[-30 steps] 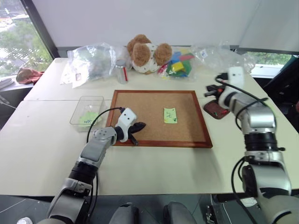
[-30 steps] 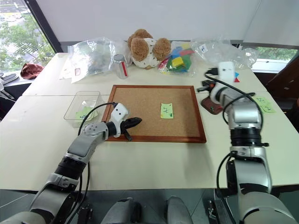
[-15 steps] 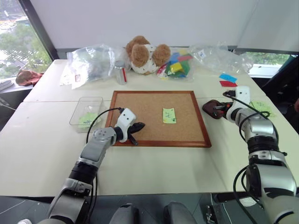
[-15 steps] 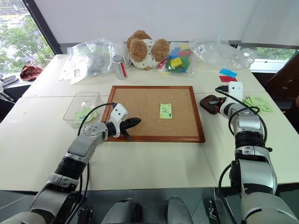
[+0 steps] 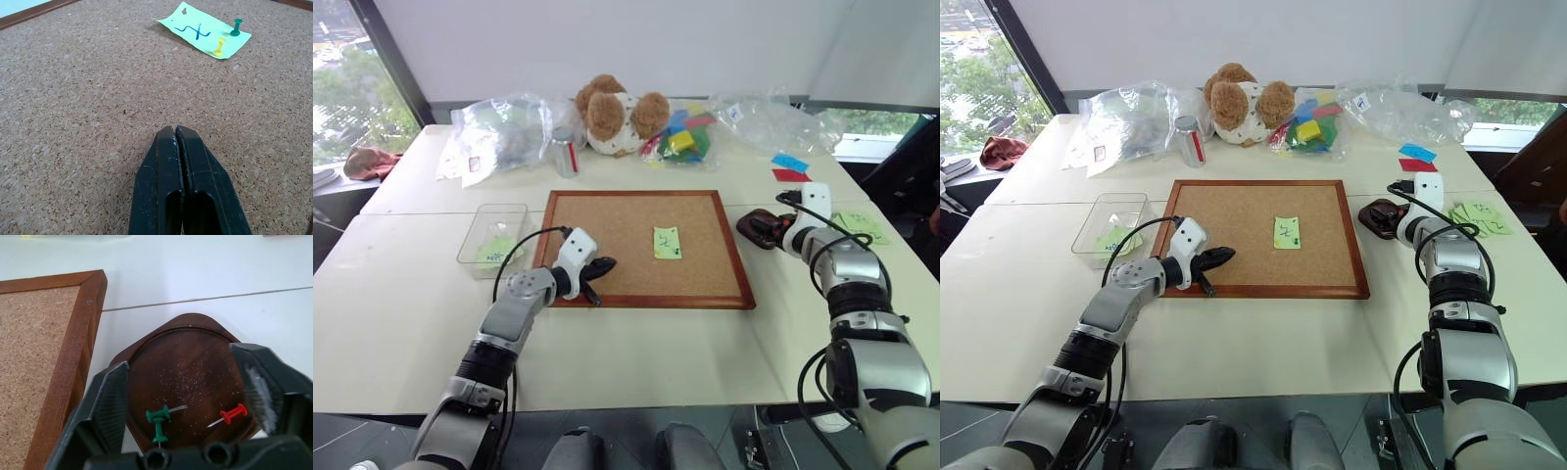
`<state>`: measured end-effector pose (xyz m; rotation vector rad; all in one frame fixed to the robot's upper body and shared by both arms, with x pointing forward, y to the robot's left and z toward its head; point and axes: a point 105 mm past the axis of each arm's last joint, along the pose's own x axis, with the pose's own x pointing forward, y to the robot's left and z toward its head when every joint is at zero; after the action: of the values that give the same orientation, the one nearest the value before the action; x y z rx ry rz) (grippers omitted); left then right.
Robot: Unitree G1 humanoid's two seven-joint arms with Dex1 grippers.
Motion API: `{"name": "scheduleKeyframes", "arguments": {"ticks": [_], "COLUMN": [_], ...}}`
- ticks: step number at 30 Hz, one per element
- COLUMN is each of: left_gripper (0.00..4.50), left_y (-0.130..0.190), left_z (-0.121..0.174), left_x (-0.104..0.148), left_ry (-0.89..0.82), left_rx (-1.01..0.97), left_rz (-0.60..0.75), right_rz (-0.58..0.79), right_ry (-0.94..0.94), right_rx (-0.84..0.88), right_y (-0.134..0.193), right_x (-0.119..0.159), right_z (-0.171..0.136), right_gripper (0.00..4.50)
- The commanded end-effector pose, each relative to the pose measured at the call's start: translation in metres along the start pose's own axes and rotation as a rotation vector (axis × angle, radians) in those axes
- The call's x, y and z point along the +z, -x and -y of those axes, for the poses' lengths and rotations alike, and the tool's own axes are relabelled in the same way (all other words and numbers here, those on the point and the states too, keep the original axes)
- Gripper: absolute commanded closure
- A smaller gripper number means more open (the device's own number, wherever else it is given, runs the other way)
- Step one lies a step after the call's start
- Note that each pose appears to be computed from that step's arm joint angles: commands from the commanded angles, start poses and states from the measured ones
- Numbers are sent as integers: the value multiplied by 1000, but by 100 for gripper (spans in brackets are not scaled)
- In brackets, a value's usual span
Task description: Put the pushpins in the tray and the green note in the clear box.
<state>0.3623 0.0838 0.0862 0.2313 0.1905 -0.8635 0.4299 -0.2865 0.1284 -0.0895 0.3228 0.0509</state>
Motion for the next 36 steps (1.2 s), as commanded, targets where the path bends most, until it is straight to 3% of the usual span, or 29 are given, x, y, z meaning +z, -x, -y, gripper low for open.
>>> {"name": "scheduleKeyframes", "arguments": {"ticks": [1, 6, 12, 15, 17, 26, 36], "left_gripper": [450, 450, 450, 450, 450, 450, 450], "left_y": [4, 2, 2, 1, 0, 1, 3], "left_z": [5, 5, 4, 4, 4, 4, 3], "left_x": [-30, -29, -28, -28, -28, -29, -29], "left_ry": [42, 38, 38, 39, 40, 44, 45], "left_rx": [-10, -13, -14, -16, -15, -13, -2], "left_rz": [-104, -103, -102, -102, -101, -103, -103], "right_rz": [99, 140, 151, 134, 111, 54, 48], "right_ry": [16, 60, 129, 155, 174, 198, 201], "right_rx": [8, 122, 358, 444, 461, 476, 489], "right_y": [6, 21, 54, 66, 68, 55, 42], "right_x": [35, 52, 53, 42, 33, 1, -4], "right_z": [-1, -24, -91, -123, -136, -161, -164], "right_gripper": [115, 115, 115, 198, 296, 296, 296]}}
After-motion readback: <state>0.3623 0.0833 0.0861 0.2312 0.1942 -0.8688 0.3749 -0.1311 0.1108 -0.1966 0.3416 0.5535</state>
